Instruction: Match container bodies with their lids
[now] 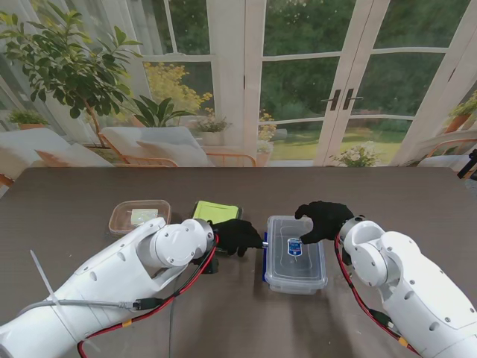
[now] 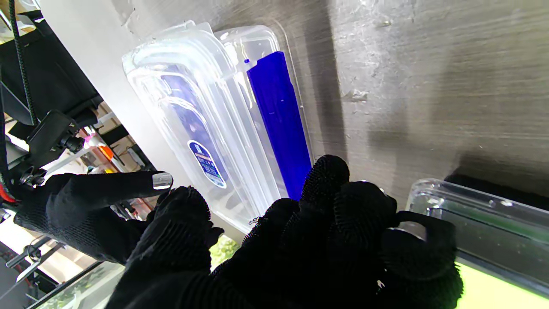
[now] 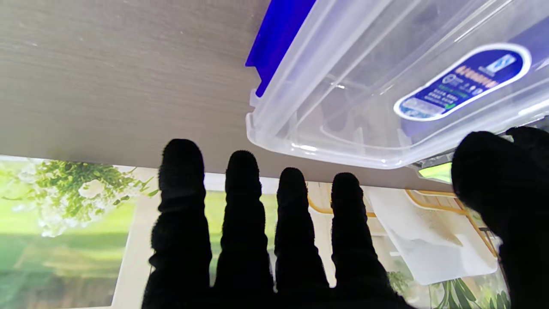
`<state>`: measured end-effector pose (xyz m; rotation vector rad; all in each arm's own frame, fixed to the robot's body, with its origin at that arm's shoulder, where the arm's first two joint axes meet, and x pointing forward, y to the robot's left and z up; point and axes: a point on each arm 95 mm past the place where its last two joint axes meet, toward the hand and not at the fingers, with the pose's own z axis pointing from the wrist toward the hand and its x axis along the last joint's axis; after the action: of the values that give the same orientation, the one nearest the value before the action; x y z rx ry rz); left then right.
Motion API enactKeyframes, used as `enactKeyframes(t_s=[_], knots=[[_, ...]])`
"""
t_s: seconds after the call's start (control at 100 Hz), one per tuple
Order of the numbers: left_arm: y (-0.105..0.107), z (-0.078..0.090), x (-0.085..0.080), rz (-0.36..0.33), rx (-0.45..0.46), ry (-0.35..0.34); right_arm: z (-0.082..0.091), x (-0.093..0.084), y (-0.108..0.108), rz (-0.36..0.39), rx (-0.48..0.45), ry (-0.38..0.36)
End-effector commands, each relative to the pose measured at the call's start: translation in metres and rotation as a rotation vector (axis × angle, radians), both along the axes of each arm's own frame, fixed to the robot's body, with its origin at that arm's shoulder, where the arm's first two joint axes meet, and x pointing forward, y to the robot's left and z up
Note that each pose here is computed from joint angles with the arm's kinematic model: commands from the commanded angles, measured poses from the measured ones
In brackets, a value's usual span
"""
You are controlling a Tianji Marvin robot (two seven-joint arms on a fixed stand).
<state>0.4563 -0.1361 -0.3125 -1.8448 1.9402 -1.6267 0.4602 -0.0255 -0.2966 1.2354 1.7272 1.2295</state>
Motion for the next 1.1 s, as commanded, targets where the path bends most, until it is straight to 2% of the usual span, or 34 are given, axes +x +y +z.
enactKeyframes(t_s=[0.0,0.22,0.56,1.09], knots=[[-0.007,-0.004,-0.007,-0.019,-0.004,0.033,-0.010,-0.008,0.003,0.015,-0.010,0.020],[-0.011,-0.003,-0.013,-0.032,-0.018,0.054,-0.017,-0.012,0.002,0.019,-0.025,0.019],[-0.018,0.002,-0.014,-0.059,-0.027,0.052,-0.022,-0.008,-0.001,0.002,-0.053,0.014],[-0.014,-0.002,-0.023,-0.076,-0.008,0.095,-0.033,-0.020,-0.003,0.013,-0.014,0.021]])
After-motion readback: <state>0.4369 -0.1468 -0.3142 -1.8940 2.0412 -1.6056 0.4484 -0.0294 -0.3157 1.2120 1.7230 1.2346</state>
